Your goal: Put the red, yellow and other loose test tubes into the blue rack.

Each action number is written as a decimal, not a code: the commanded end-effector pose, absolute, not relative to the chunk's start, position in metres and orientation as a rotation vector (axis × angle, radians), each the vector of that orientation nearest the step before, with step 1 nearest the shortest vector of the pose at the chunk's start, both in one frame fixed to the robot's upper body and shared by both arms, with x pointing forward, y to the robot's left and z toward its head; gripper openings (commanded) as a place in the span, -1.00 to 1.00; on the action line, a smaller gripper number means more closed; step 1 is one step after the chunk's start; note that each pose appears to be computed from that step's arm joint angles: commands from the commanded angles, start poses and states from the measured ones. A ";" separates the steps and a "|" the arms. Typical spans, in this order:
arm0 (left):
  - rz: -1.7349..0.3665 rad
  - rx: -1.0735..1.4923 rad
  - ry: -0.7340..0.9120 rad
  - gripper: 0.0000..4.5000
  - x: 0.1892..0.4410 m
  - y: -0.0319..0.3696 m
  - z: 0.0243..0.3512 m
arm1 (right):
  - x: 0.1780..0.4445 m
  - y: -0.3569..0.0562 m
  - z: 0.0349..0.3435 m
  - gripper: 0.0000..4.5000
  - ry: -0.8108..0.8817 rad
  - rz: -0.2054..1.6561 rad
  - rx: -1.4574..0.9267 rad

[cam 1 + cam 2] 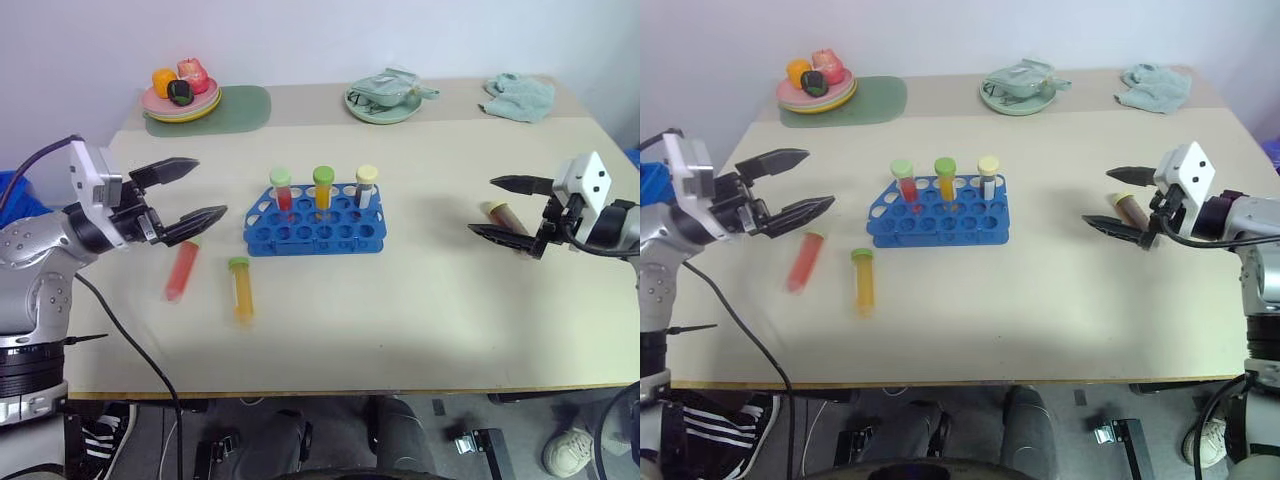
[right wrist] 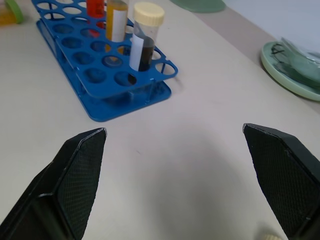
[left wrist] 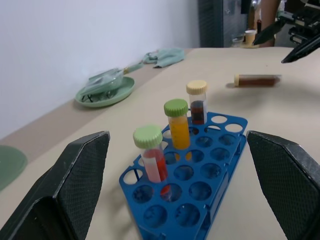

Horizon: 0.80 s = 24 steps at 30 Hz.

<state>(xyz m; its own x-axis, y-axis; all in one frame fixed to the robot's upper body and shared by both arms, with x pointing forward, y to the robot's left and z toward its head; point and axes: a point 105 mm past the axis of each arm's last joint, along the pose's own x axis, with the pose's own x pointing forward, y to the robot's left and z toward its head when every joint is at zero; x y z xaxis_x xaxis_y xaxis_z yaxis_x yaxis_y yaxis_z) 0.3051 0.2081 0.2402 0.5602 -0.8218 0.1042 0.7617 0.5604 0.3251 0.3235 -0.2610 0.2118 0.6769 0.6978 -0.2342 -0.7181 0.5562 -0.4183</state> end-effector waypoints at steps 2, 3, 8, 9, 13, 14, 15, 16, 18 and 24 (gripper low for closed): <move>-0.945 0.288 -0.301 0.99 0.307 0.206 0.248 | 0.321 -0.262 0.230 1.00 -0.020 0.810 -0.552; -0.944 0.289 -0.305 0.99 0.307 0.206 0.248 | 0.322 -0.262 0.230 1.00 -0.022 0.805 -0.552; -0.942 0.280 -0.315 0.99 0.310 0.206 0.250 | 0.323 -0.260 0.231 1.00 -0.019 0.792 -0.535; -0.941 0.280 -0.316 0.99 0.311 0.207 0.251 | 0.324 -0.260 0.231 1.00 -0.018 0.785 -0.534; -0.941 0.289 -0.337 0.99 0.314 0.206 0.256 | 0.330 -0.265 0.229 1.00 0.026 0.741 -0.515; -0.943 0.288 -0.347 0.99 0.314 0.204 0.257 | 0.332 -0.265 0.231 1.00 0.020 0.738 -0.498; -0.942 0.286 -0.352 0.99 0.315 0.204 0.256 | 0.333 -0.263 0.233 1.00 0.012 0.736 -0.491; -0.943 0.289 -0.357 0.99 0.315 0.203 0.255 | 0.334 -0.261 0.233 1.00 0.011 0.730 -0.481; -0.945 0.262 -0.370 0.99 0.316 0.197 0.253 | 0.337 -0.262 0.234 1.00 0.020 0.720 -0.443; -1.002 0.247 -0.388 0.99 0.323 0.180 0.251 | 0.340 -0.271 0.245 1.00 0.007 0.601 -0.506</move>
